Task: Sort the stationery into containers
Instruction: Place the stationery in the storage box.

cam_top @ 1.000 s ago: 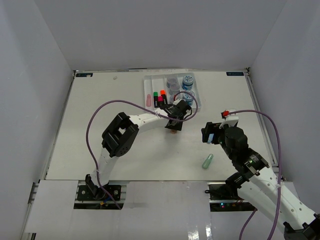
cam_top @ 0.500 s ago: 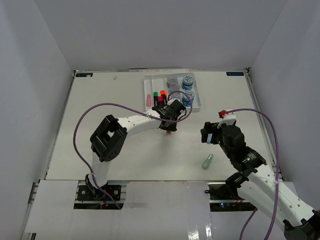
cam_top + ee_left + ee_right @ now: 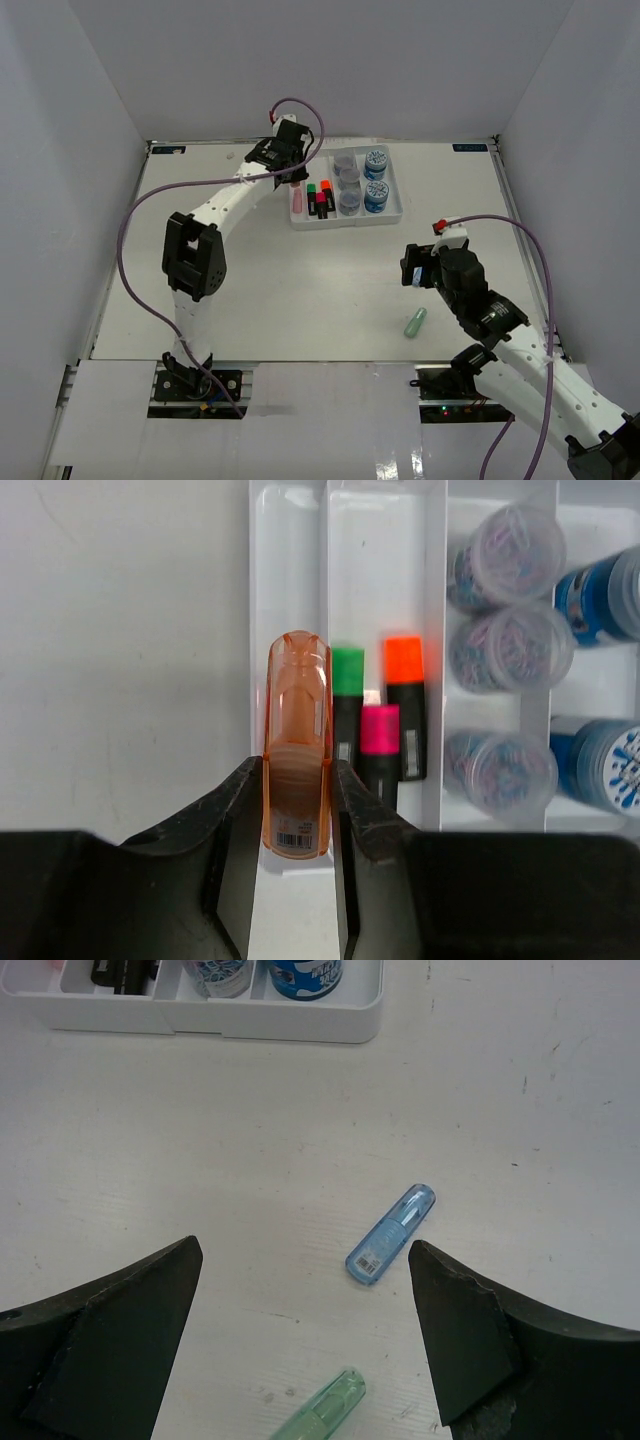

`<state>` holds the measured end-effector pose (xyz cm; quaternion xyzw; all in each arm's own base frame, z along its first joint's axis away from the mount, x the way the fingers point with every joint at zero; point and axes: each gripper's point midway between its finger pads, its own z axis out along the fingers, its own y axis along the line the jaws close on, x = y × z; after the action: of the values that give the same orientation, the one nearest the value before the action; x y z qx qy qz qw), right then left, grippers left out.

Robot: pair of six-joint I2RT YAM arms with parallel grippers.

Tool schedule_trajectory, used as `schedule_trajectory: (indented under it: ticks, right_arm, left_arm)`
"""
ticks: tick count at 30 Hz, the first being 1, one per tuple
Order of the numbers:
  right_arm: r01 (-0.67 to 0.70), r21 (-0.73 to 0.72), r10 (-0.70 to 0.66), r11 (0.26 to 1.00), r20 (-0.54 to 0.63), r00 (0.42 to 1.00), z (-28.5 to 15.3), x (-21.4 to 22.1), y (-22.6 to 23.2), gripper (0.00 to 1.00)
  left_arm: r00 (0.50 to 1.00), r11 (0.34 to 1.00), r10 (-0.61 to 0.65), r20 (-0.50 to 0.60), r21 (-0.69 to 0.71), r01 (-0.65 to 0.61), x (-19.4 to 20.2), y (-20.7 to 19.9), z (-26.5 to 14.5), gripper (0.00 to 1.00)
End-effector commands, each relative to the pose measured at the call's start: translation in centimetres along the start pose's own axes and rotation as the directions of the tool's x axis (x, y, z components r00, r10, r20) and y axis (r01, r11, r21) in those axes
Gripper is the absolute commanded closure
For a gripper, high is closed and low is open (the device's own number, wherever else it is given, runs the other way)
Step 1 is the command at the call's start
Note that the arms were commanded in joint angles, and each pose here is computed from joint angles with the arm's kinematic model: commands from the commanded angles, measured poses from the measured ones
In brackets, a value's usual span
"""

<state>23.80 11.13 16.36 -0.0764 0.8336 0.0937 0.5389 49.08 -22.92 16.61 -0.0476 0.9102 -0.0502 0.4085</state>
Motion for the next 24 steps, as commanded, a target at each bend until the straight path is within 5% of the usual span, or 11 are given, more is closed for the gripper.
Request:
schedule_trajectory:
  ticks: [1,14,24]
  right_arm:
    - [0.004,-0.002,-0.004,1.0,0.03,1.0,0.5,-0.8,0.2,0.1]
    - [0.004,-0.052,-0.004,0.999,0.003,1.0,0.6,-0.1,1.0,0.1]
    - [0.002,-0.067,-0.002,0.998,0.001,1.0,0.5,-0.1,1.4,0.1]
  left_arm:
    - [0.999,0.999,0.039,0.03,-0.002,-0.039,-1.4,-0.6,2.1,0.68]
    - [0.989,1.0,0.003,0.149,0.022,-0.006,-5.5,0.9,8.8,0.64]
    - [0.992,0.996,0.014,0.122,0.089,-0.025,-4.0,-0.3,10.7,0.6]
